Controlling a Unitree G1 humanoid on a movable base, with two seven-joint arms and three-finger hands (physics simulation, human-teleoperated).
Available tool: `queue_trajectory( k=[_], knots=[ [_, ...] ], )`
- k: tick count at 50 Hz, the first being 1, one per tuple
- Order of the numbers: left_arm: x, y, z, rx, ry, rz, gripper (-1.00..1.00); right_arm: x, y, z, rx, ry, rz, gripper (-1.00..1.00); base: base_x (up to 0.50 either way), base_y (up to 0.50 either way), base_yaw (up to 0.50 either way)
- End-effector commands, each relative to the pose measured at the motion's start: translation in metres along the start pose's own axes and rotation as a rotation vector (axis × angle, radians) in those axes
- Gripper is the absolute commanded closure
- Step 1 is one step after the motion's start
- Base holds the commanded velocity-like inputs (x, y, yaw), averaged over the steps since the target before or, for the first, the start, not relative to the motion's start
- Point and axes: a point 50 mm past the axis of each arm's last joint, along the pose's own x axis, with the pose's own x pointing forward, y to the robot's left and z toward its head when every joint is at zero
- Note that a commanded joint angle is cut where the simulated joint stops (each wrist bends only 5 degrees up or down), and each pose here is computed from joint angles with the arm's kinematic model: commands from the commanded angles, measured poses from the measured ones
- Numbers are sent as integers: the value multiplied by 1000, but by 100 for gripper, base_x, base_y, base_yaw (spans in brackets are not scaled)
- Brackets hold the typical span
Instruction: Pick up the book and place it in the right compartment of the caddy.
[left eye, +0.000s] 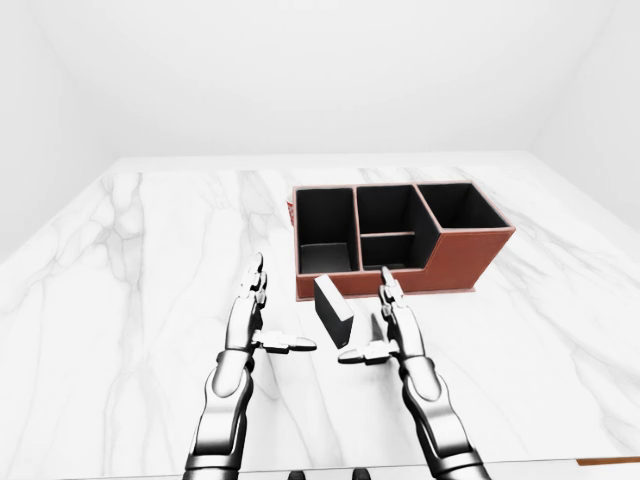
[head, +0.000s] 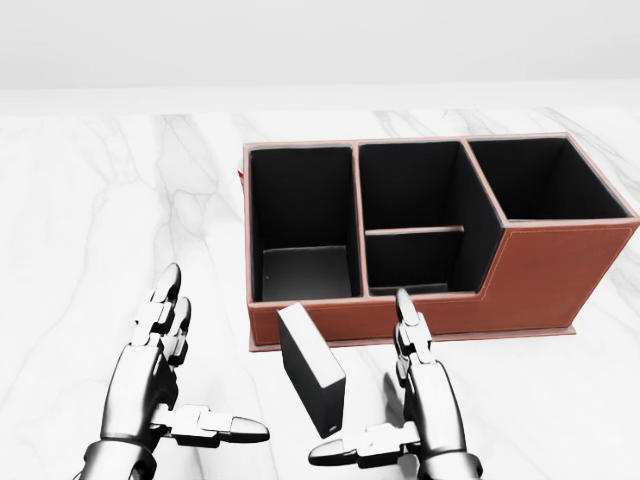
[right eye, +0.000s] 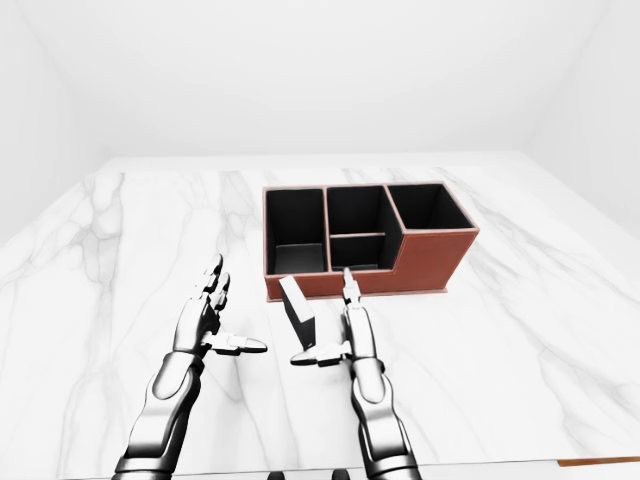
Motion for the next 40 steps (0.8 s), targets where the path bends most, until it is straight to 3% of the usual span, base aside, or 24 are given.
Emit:
queue_trajectory(
  k=[1, 40],
  knots=[
    [1, 1, -1, 6, 2, 12, -100, -2, 9, -2, -18, -5, 16, -100, 0, 0, 0],
    [0, 0, 1, 6, 2, 9, -100, 12, 17, -29, -71, 117, 21, -100, 0, 0, 0]
  ],
)
